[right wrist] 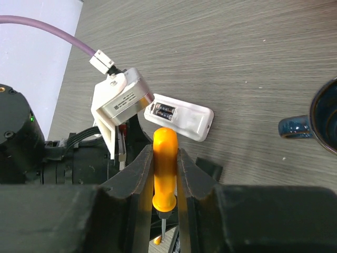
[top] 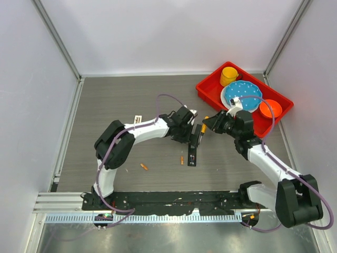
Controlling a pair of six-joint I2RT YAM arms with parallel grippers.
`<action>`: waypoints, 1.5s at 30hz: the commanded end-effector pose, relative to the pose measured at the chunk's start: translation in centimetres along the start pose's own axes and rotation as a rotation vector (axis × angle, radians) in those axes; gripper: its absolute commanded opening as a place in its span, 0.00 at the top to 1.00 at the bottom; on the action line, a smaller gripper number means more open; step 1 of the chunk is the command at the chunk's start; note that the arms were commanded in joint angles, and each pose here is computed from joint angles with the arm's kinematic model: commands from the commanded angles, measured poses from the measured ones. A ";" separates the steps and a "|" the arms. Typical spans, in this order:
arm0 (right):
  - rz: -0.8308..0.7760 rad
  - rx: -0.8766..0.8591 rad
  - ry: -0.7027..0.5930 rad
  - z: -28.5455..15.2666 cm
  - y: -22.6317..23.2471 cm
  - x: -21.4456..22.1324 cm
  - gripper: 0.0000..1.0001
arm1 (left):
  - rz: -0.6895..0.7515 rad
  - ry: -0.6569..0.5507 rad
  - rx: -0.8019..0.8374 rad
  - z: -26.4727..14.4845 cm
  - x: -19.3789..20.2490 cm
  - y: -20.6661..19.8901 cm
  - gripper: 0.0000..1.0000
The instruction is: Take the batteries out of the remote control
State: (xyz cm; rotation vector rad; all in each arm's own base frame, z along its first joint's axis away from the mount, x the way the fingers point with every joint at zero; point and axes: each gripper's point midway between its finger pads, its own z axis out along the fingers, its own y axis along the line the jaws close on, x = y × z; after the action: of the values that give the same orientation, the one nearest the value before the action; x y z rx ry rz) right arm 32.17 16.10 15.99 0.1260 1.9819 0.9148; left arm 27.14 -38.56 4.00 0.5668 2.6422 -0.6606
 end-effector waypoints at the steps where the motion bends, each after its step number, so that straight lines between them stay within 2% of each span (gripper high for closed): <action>1: -0.047 0.033 -0.074 -1.6 0.2 -1.6 0.99 | 0.013 -0.041 0.067 0.8 -1.6 -2.4 0.13; 10: -0.064 0.049 -0.162 -4.6 1.0 -2.4 0.99 | 0.059 -0.027 -0.156 2.2 -0.8 -0.3 0.16; 13: -0.061 0.059 -0.171 -5.1 0.8 -2.3 0.99 | 0.069 -0.026 -0.226 2.7 0.0 0.3 0.26; 14: -0.059 0.060 -0.172 -5.2 0.8 -2.2 0.99 | 0.071 -0.030 -0.238 2.8 0.0 0.3 0.34; 19: -0.058 0.061 -0.168 -5.3 0.7 -2.0 0.99 | 0.104 -0.020 -0.323 3.9 1.1 0.9 0.49; 20: -0.058 0.061 -0.168 -5.3 0.7 -2.0 0.99 | 0.106 -0.020 -0.331 4.0 1.2 1.0 0.57; 21: -0.061 0.061 -0.169 -5.4 0.8 -2.0 0.99 | 0.098 -0.022 -0.340 4.1 1.2 1.1 0.59; 26: -0.067 0.067 -0.160 -5.3 0.5 -1.6 0.99 | 0.091 -0.061 -0.407 2.7 0.7 2.4 0.60; 30: -0.073 0.062 -0.158 -5.2 0.7 -1.5 0.99 | 0.057 -0.113 -0.398 1.0 0.3 2.6 0.62; 36: -0.087 0.050 -0.153 -4.9 0.9 -1.3 0.99 | -0.056 -0.189 -0.333 -1.1 0.2 3.4 0.64; 45: -0.094 0.034 -0.139 -4.3 1.0 -0.7 0.99 | -0.248 -0.311 -0.373 -3.9 0.9 7.6 0.64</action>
State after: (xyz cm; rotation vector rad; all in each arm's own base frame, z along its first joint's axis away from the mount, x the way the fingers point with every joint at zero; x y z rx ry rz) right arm 28.21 13.82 17.19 0.1420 1.9203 0.7922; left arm 27.86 -31.97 2.61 0.2092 2.5295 -0.2608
